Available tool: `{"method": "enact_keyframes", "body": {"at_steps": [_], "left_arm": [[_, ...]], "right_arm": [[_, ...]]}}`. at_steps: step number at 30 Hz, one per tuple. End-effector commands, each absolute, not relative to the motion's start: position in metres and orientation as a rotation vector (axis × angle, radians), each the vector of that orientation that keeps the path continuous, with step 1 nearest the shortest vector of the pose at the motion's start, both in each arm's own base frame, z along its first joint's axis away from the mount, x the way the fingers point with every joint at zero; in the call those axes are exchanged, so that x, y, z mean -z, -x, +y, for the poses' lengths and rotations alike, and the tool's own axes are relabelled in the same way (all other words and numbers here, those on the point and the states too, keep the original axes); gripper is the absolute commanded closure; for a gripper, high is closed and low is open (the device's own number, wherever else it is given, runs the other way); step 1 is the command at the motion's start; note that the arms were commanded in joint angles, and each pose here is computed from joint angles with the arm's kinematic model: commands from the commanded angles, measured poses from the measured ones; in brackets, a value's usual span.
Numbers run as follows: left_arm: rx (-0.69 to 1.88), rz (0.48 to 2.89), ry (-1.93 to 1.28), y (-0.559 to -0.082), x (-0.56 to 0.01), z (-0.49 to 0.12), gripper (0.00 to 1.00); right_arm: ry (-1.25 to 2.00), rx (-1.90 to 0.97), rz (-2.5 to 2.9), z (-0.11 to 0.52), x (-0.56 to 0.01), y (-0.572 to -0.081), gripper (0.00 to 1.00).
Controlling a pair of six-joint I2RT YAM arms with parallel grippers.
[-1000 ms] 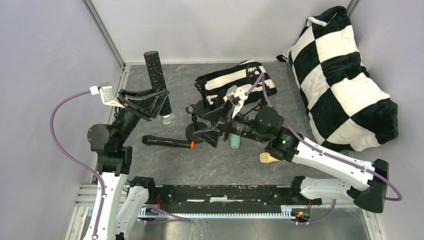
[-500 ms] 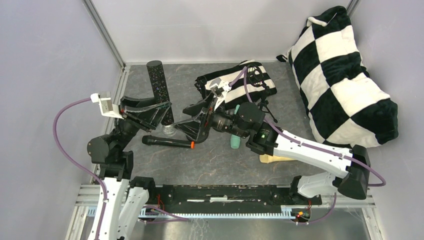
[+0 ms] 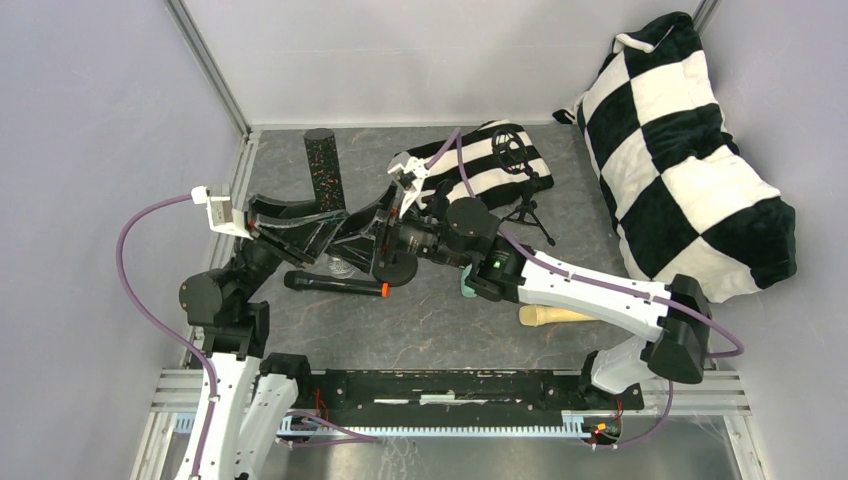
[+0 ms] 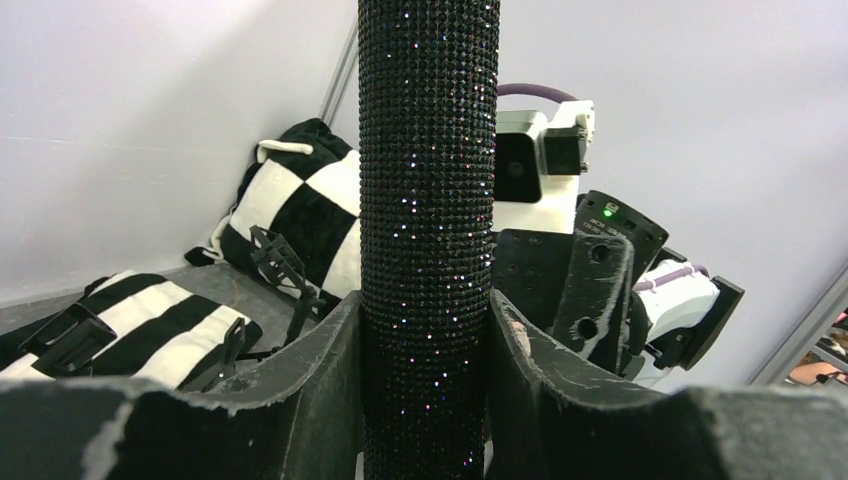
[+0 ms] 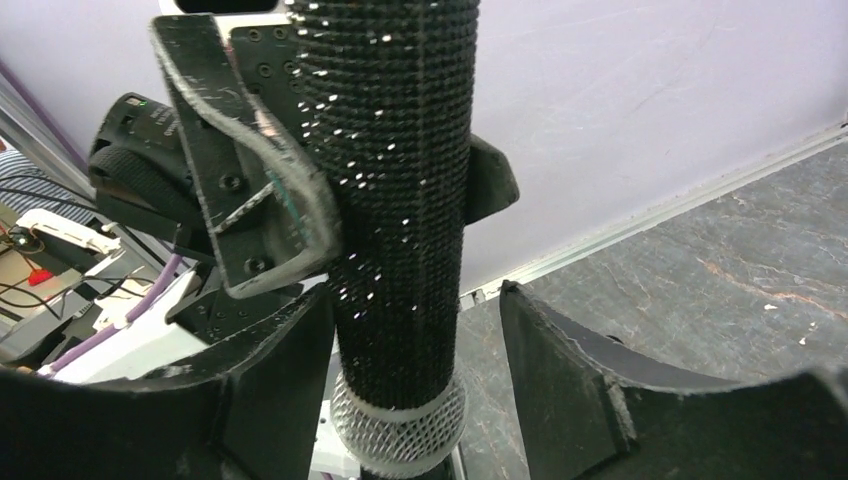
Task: Attach the microphones to the stand
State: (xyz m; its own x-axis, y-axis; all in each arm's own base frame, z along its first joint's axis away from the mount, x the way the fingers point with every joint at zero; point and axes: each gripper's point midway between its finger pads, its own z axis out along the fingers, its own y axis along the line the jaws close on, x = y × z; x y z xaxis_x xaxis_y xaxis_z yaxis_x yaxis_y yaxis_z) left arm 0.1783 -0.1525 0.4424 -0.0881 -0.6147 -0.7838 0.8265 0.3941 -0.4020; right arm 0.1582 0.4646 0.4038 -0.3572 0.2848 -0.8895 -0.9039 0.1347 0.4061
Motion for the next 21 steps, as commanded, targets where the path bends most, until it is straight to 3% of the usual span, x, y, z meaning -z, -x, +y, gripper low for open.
{"method": "enact_keyframes", "body": {"at_steps": [1, 5, 7, 9, 11, 13, 16, 21], "left_arm": [[1.251, 1.107, -0.271, -0.169, -0.446, -0.156, 0.98], [1.251, 1.112, -0.261, -0.171, -0.442, -0.155, 0.98], [1.247, 1.112, -0.259, -0.171, -0.441, -0.155, 0.97], [1.243, 1.119, -0.248, -0.174, -0.439, -0.154, 0.84], [1.234, 1.134, -0.244, -0.175, -0.439, -0.154, 0.63], [1.213, 1.158, -0.232, -0.179, -0.437, -0.153, 0.37], [1.165, 1.185, -0.233, -0.180, -0.444, -0.151, 0.14], [1.064, 1.247, -0.265, -0.182, -0.453, -0.147, 0.01]], "right_arm": [[0.679, -1.466, 1.281, 0.475, -0.429, -0.157, 0.36], [0.702, -1.480, 1.256, 0.481, -0.426, -0.155, 0.47], [0.723, -1.478, 1.234, 0.482, -0.425, -0.153, 0.61], [0.743, -1.452, 1.217, 0.480, -0.423, -0.153, 0.80], [0.747, -1.380, 1.221, 0.475, -0.418, -0.160, 0.97], [0.745, -1.255, 1.234, 0.464, -0.413, -0.172, 1.00], [0.725, -1.060, 1.222, 0.437, -0.413, -0.189, 1.00], [0.769, -0.674, 1.127, 0.384, -0.414, -0.212, 1.00]]}}
